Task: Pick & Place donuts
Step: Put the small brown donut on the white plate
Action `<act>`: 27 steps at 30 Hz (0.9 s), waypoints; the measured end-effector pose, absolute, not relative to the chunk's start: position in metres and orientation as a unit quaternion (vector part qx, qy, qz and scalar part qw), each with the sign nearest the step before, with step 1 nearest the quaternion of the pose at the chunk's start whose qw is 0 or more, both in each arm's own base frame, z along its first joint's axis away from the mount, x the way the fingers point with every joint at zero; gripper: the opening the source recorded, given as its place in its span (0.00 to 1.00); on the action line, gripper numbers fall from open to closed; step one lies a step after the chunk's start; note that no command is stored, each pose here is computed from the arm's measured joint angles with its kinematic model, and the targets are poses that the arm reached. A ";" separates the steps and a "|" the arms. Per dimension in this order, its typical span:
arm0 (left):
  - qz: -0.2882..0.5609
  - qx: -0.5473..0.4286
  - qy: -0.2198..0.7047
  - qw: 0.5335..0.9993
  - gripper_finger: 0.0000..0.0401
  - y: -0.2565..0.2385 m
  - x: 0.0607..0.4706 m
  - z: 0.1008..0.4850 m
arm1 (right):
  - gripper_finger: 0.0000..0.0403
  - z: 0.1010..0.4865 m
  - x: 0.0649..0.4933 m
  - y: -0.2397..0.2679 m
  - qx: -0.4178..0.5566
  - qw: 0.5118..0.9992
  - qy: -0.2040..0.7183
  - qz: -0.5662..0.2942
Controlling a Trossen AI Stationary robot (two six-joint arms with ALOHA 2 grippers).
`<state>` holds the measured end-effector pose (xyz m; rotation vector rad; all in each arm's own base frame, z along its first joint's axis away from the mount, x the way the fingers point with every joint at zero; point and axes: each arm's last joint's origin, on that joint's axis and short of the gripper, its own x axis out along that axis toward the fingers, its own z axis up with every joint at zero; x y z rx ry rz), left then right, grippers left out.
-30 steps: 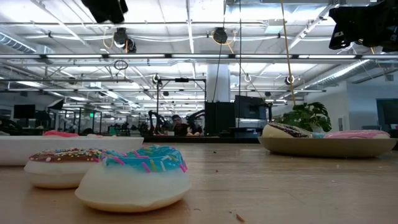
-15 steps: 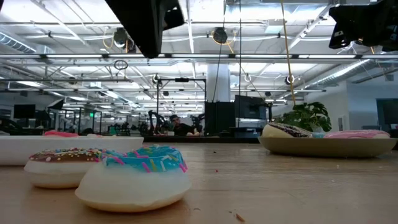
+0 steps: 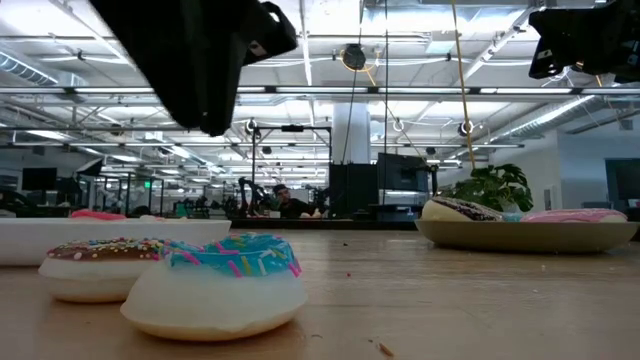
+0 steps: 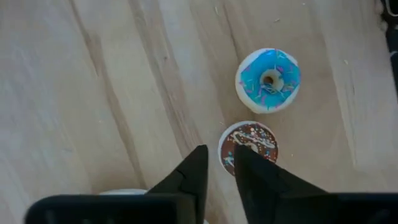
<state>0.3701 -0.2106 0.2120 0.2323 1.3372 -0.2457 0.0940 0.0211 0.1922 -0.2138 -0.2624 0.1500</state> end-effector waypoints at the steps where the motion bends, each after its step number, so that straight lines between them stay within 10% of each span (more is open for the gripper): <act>1: -0.104 0.110 0.616 0.773 0.23 -0.214 0.368 0.211 | 0.00 0.192 0.094 0.021 -0.106 0.983 -0.130 0.074; 27: -0.157 0.146 0.643 0.735 0.84 -0.235 0.364 0.173 | 0.00 0.192 0.095 0.021 -0.108 0.983 -0.128 0.075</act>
